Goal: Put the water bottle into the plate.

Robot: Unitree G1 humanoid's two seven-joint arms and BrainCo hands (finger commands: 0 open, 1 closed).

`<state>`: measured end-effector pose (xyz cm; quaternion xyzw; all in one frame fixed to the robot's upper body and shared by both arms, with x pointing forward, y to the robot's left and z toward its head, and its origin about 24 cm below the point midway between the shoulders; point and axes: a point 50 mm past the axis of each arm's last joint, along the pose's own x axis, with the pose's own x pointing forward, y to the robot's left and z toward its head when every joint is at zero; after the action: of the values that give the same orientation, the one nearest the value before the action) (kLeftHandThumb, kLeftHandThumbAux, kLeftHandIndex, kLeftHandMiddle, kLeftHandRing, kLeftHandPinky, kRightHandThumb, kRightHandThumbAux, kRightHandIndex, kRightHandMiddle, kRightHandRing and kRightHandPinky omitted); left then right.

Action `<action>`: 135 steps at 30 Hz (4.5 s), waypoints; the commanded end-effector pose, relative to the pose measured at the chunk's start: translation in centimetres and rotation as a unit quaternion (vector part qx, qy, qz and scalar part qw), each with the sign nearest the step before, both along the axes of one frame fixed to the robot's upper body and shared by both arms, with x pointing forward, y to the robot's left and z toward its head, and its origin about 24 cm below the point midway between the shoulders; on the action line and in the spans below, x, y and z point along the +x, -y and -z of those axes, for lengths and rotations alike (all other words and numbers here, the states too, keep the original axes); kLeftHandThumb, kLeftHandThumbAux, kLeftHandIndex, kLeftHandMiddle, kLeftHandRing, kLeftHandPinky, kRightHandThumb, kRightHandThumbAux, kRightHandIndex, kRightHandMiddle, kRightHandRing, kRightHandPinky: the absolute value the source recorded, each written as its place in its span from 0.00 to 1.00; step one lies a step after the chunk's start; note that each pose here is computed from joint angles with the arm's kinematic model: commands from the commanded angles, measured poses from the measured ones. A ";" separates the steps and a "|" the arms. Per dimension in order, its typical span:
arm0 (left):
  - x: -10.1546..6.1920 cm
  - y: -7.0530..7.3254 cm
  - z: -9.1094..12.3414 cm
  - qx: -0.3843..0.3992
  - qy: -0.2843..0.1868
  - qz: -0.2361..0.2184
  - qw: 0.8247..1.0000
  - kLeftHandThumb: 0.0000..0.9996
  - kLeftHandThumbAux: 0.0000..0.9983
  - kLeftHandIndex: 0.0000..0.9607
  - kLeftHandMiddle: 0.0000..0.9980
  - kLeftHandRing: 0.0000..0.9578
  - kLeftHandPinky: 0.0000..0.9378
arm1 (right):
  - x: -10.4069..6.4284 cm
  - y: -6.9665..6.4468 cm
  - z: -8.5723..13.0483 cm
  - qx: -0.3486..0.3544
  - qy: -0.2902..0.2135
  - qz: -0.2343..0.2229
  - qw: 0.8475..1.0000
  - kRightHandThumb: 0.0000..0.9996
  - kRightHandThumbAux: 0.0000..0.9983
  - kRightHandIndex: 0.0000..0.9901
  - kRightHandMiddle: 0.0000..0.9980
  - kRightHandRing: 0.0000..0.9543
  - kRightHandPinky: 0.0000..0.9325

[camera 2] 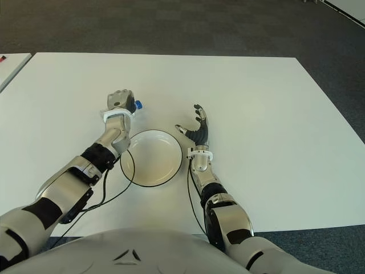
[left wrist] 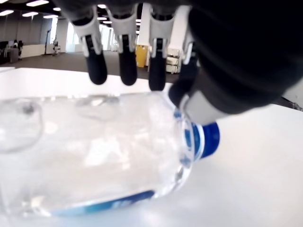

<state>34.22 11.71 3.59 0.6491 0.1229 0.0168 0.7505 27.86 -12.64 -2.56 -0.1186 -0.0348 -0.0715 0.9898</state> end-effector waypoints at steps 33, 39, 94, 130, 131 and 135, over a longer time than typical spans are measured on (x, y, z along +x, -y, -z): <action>-0.4 -0.8 1.2 -0.001 0.017 -0.008 1.000 0.72 0.70 0.45 0.31 0.29 0.30 | -1.2 0.5 2.0 0.037 -0.059 0.024 0.997 0.00 0.94 0.15 0.13 0.13 0.18; -0.4 -1.0 1.3 0.003 0.020 -0.008 1.000 0.72 0.70 0.45 0.31 0.29 0.30 | -1.2 0.5 2.0 0.042 -0.061 0.026 0.997 0.00 0.94 0.15 0.13 0.13 0.18; -1.0 -1.2 0.0 -0.116 0.043 0.042 0.991 0.00 0.92 0.00 0.00 0.00 0.00 | -1.2 0.3 2.2 0.023 -0.070 0.016 0.997 0.00 0.92 0.14 0.13 0.14 0.18; -0.7 -5.1 -1.0 -0.052 0.030 -0.038 0.997 0.00 0.90 0.00 0.00 0.00 0.04 | -1.2 0.0 2.2 0.022 -0.072 0.016 0.997 0.00 0.92 0.15 0.13 0.14 0.19; -0.8 -5.3 -1.0 -0.050 0.029 -0.041 0.997 0.00 0.90 0.00 0.00 0.00 0.04 | -1.2 0.0 2.2 0.023 -0.072 0.016 0.997 0.00 0.93 0.15 0.13 0.14 0.19; -0.9 -6.0 -1.1 -0.045 0.028 -0.049 0.997 0.00 0.91 0.00 0.00 0.00 0.04 | -1.2 0.0 2.2 0.025 -0.070 0.015 0.997 0.00 0.93 0.14 0.12 0.13 0.18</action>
<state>33.39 16.80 4.65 0.6042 0.1180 0.0637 0.7855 28.21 -12.55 -2.66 -0.0915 -0.0158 -0.0810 0.9924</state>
